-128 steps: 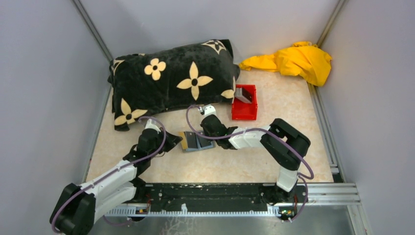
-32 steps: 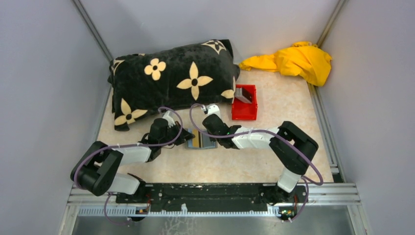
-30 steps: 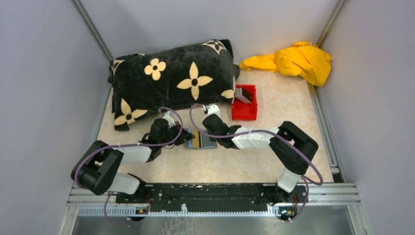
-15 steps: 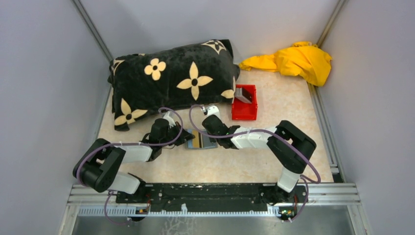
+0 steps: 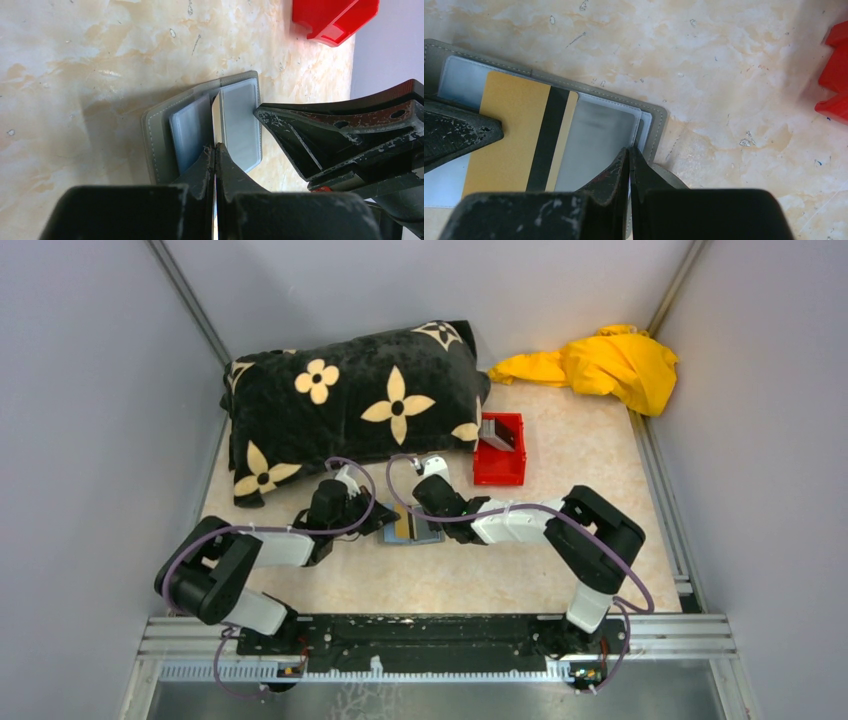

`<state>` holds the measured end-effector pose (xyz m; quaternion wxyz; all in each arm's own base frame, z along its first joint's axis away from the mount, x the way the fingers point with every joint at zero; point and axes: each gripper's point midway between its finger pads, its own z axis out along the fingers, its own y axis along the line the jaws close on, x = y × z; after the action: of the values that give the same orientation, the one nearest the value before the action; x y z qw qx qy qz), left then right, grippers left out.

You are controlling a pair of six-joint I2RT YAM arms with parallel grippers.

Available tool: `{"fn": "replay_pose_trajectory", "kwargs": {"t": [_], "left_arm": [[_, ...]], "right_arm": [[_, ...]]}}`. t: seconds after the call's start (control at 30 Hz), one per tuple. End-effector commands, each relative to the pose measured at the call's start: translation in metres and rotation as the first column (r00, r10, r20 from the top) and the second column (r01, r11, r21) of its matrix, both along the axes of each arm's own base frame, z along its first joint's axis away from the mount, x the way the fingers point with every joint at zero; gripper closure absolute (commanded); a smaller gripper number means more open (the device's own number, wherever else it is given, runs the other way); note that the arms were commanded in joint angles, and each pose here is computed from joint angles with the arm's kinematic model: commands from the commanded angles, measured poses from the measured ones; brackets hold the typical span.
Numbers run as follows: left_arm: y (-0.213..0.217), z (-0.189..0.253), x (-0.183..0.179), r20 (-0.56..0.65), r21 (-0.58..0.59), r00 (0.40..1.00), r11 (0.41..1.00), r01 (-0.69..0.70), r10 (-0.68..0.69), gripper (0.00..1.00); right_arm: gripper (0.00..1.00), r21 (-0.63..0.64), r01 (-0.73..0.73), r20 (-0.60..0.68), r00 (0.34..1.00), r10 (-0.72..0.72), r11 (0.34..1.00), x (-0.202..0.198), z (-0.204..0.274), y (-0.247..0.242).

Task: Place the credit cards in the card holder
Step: Insert the credit card into the card holder.

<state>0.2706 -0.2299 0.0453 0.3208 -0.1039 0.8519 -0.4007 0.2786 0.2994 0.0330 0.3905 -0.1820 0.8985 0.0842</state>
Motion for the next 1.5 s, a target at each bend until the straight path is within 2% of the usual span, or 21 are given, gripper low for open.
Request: {"fn": "replay_pose_trajectory", "kwargs": {"t": [0.0,0.6,1.0,1.23,1.47], "left_arm": [[-0.004,0.003,0.011,0.016,-0.005,1.0,1.0,-0.005,0.005,1.0],[-0.007,-0.004,0.005,-0.024,-0.012,1.0,1.0,0.013,-0.013,1.0],[0.001,-0.02,-0.005,-0.07,-0.028,0.997,0.999,-0.039,0.037,1.0],[0.008,-0.022,0.001,-0.06,0.003,0.995,0.997,-0.08,0.08,1.0],[0.01,-0.02,0.007,-0.017,0.064,0.998,0.996,-0.067,0.068,1.0]], "right_arm": [[0.97,0.024,0.004,0.004,1.0,-0.004,1.0,0.002,-0.001,0.005],[0.97,0.02,0.002,0.008,1.0,-0.003,1.0,0.003,0.001,0.006],[0.97,0.021,0.002,-0.003,1.0,-0.002,1.0,0.002,-0.003,0.006],[0.97,0.021,0.003,-0.007,1.0,-0.003,1.0,0.001,-0.005,0.005],[0.97,0.018,0.004,-0.011,1.0,-0.004,1.0,0.0,-0.006,0.005]]}}
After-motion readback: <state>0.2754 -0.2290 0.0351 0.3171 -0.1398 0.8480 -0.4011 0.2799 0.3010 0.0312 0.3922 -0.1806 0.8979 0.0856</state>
